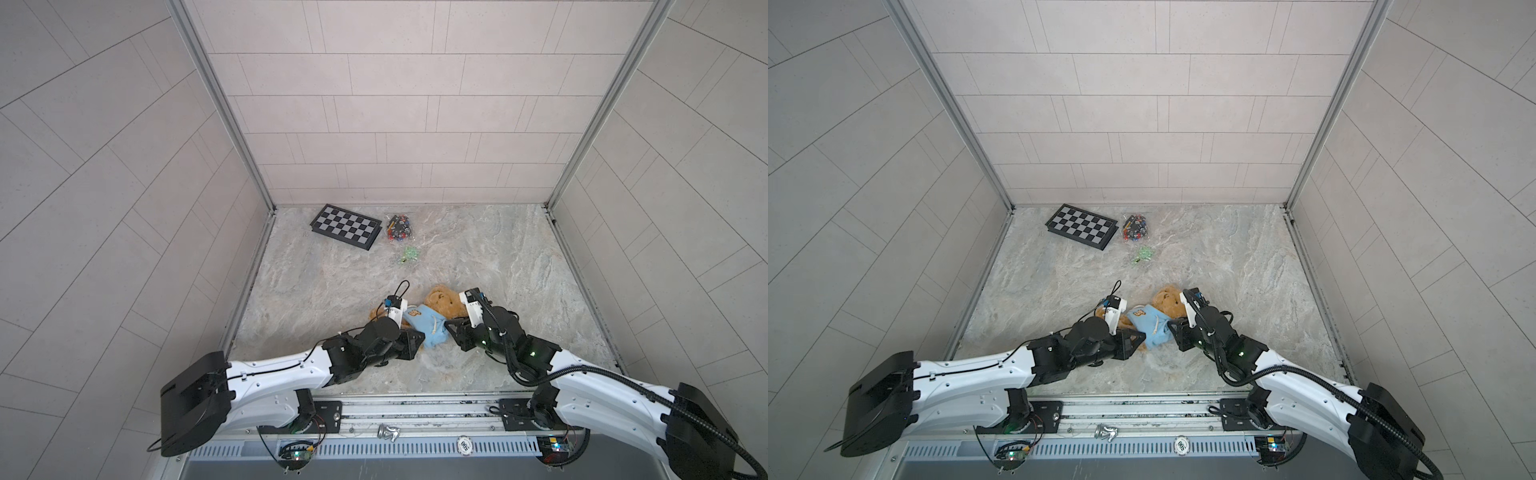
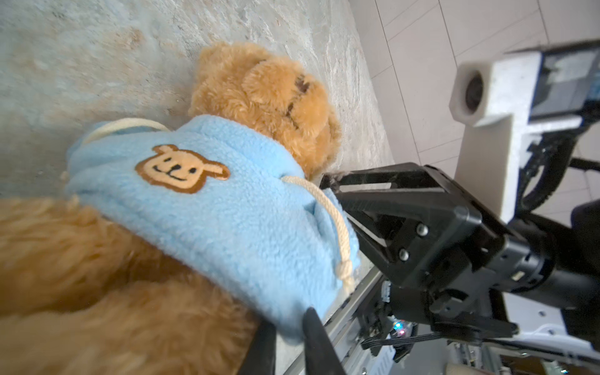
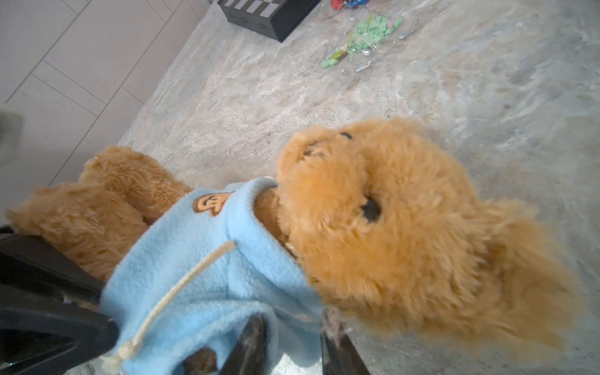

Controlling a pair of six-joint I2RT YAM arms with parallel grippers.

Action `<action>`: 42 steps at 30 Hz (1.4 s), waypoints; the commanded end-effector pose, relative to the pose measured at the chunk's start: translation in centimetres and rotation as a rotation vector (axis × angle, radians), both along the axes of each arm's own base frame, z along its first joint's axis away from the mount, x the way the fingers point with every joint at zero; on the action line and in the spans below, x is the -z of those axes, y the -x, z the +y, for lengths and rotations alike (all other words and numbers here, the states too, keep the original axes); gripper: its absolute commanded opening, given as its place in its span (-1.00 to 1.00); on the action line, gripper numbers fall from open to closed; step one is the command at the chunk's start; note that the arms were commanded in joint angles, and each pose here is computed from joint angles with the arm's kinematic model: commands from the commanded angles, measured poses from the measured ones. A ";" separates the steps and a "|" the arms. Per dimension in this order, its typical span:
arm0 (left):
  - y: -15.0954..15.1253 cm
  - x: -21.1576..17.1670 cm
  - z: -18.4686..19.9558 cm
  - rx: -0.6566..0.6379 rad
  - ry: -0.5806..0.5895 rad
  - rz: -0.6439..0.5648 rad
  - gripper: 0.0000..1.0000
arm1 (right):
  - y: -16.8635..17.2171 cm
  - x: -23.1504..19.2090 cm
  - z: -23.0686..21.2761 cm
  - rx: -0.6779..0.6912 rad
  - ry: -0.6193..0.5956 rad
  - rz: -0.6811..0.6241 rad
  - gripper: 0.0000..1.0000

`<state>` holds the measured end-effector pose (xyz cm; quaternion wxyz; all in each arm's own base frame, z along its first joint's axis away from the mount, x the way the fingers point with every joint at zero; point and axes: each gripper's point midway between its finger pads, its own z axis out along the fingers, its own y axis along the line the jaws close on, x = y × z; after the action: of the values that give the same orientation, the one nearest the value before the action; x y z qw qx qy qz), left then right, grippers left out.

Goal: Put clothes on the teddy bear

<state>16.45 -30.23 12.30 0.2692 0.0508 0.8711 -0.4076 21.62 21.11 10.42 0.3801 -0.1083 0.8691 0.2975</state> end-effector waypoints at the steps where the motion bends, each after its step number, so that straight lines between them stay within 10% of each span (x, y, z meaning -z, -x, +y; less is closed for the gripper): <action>1: 0.2 0.4 1.3 0.005 -0.046 0.001 -0.45 | 0.2 0.5 0.2 -0.021 0.010 0.016 -0.37; 14: -2.2 -4.7 4.3 0.088 -0.184 -0.125 -0.37 | 2.3 -1.0 1.4 -0.134 -0.064 -0.006 -0.37; 28: -4.6 1.2 -0.1 0.289 -0.368 -0.036 0.06 | 4.3 0.4 -0.1 -0.124 -0.054 0.077 -0.17; 42: 1.6 3.1 -3.9 0.217 -0.077 0.056 0.04 | 1.5 1.4 -1.6 -0.082 -0.036 0.119 -0.20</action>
<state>15.23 -32.86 9.19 0.2039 0.1922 0.8902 -0.3591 19.48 19.46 8.08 0.3089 -0.1060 0.8864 0.3281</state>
